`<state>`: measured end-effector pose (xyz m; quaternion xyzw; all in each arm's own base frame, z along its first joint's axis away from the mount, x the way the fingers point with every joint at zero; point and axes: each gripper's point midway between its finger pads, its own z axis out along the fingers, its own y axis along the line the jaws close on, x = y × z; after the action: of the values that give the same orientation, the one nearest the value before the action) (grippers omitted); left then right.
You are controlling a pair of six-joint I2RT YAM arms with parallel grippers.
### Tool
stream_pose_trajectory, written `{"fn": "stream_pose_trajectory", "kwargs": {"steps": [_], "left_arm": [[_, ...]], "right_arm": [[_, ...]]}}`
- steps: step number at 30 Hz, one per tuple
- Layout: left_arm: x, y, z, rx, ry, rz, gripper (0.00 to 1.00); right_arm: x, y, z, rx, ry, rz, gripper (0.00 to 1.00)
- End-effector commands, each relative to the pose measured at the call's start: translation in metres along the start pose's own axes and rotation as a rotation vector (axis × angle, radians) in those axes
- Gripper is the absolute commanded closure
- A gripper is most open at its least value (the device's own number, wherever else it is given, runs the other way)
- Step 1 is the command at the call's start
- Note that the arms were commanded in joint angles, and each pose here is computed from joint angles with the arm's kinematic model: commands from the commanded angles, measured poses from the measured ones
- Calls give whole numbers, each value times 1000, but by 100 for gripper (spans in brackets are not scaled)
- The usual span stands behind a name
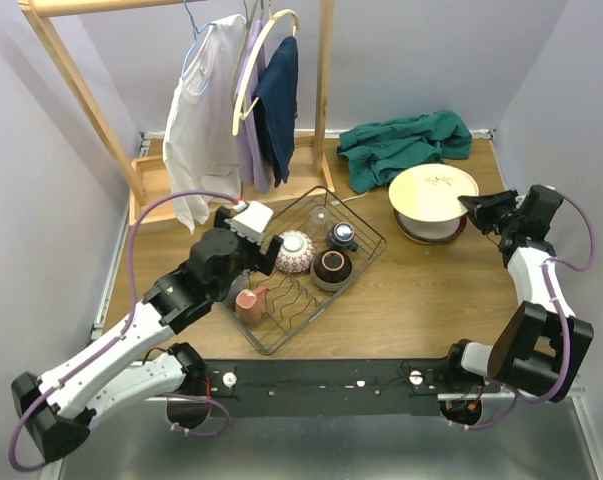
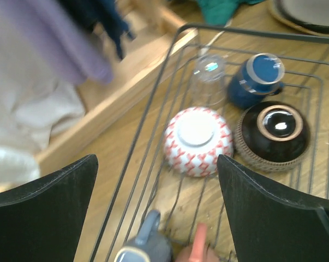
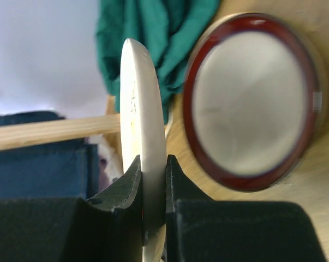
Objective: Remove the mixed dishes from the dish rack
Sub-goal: Place the plate at the center of the board.
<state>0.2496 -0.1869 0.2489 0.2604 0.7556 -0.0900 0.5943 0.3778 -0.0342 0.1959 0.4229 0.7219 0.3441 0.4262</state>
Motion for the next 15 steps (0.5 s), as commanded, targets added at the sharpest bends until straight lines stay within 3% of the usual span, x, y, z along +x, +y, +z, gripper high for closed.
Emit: {"fn": "stream_pose_trajectory", "kwargs": {"steps": [1,7,15], "left_arm": [[33,28,-14,-71,46,-211,1],[52,66,-30,-220,-10,-315,1],[49,95,-46,-374,-87,-308,1]], "right_arm": [[-23,-6,7,-42,-99,-24,99],[-20,-34,17,25,-94,-44,99],[-15,-67,28,118,-55,-73,98]]}}
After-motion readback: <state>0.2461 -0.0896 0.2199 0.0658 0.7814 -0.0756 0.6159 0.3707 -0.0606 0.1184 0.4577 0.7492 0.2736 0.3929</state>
